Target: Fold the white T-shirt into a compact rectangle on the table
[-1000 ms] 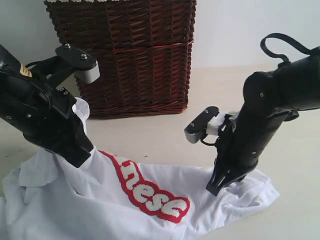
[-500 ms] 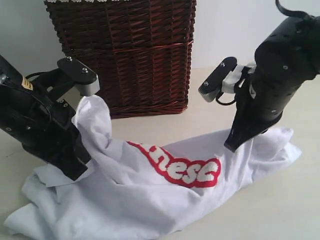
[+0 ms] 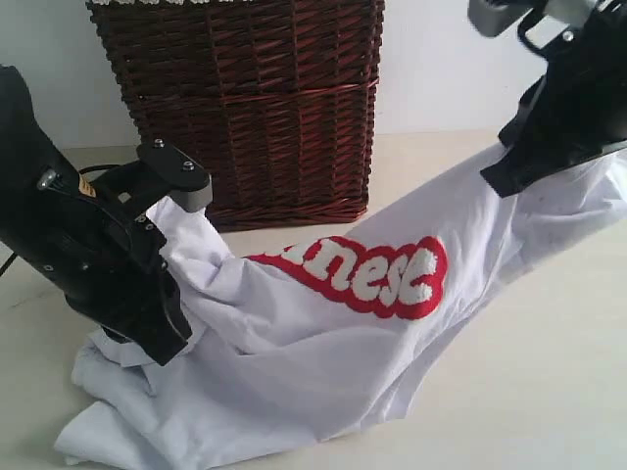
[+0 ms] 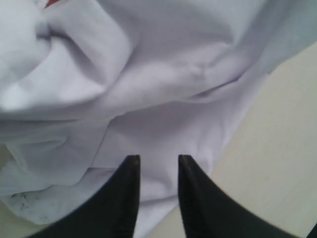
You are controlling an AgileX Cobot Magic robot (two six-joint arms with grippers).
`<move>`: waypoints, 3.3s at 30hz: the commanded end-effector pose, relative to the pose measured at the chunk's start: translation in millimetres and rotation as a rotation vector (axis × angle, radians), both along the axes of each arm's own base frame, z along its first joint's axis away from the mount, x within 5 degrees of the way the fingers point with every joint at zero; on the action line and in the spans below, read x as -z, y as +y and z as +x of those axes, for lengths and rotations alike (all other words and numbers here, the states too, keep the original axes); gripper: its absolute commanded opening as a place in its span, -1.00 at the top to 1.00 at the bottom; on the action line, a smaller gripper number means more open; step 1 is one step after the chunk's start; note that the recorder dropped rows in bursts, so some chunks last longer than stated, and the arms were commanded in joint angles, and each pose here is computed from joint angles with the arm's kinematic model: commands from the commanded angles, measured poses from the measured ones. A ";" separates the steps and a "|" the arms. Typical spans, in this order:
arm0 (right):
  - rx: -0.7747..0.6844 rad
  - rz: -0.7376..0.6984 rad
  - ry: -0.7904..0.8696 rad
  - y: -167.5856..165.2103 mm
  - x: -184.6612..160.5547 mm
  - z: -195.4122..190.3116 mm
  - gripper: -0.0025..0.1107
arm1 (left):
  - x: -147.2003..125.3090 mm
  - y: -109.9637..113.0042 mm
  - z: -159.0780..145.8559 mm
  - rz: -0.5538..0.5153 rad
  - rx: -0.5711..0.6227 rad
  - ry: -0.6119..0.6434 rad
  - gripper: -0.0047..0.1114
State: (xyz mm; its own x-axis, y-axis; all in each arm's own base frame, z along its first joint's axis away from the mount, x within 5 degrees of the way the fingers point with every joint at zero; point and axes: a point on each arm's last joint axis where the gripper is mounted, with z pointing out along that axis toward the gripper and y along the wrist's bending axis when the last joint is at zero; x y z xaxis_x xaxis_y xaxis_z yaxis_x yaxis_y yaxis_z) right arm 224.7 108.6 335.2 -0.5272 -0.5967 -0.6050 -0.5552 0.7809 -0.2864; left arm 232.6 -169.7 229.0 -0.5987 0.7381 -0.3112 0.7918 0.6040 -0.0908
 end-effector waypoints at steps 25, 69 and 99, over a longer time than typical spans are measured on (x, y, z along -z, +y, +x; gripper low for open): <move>0.075 0.080 0.047 -11.4 -16.3 -25.0 0.96 | 47.4 -60.4 -34.3 -0.184 0.394 0.010 0.04; 0.356 -0.008 -0.134 -39.4 -30.0 -18.7 0.96 | 22.6 -26.8 9.5 0.067 0.125 0.131 0.92; 0.326 -0.049 -0.116 -39.5 -28.2 -19.5 0.96 | 106.8 -89.8 -38.9 0.191 0.576 0.130 0.92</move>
State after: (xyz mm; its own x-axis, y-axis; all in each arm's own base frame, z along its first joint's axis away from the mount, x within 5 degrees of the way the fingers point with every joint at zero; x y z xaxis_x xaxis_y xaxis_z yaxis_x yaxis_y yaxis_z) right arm 203.8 74.7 357.9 -0.6478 -0.4046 -0.6455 -0.2615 0.9139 -0.3104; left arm 192.3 -263.9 117.9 -0.1298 0.9774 -0.1667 0.9844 0.1069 -0.1396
